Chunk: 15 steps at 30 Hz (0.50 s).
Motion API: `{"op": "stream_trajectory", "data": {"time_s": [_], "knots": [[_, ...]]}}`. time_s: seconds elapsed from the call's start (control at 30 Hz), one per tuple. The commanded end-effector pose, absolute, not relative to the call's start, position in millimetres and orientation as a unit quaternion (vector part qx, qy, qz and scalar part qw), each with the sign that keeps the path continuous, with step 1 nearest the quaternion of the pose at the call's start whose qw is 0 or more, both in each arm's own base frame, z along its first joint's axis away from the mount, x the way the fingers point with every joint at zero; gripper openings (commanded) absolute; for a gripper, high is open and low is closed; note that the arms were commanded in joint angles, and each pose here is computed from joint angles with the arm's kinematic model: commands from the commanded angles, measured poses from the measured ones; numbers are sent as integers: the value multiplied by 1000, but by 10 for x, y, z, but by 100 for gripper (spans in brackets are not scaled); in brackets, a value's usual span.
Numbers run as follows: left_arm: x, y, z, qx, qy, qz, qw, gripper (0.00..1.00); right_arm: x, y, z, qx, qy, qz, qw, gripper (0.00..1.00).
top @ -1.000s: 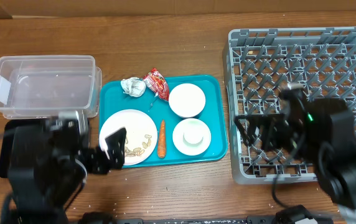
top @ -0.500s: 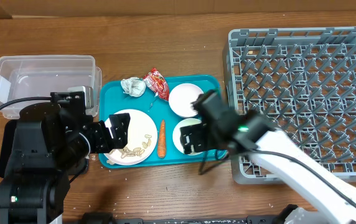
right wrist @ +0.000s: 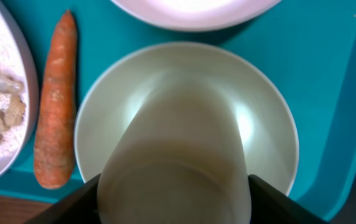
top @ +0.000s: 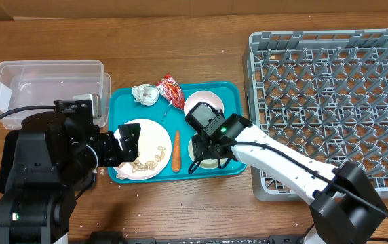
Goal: Sort waste into correct bins and load items into the dishwasher
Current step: 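Reach the right gripper to the white cup and grasp it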
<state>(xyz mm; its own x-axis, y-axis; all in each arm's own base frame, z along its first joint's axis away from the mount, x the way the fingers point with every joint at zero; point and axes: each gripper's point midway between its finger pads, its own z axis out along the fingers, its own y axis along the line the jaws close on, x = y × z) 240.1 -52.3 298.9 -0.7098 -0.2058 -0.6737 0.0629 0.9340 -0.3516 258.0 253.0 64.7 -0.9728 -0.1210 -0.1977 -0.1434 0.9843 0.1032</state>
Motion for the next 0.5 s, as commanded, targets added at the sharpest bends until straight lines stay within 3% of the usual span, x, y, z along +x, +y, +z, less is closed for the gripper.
{"op": "stream_trajectory", "data": {"time_s": [0.0, 0.17, 0.47], "knots": [[2399, -506, 3086, -29, 903, -171, 394, 100, 2686, 2560, 760, -59, 989, 61, 121, 61], [2398, -510, 3086, -29, 903, -172, 394, 100, 2799, 2471, 1105, -45, 984, 65, 159, 57], [2398, -510, 3086, -29, 903, -172, 394, 100, 2857, 2153, 2230, -8, 960, 103, 259, 58]]}}
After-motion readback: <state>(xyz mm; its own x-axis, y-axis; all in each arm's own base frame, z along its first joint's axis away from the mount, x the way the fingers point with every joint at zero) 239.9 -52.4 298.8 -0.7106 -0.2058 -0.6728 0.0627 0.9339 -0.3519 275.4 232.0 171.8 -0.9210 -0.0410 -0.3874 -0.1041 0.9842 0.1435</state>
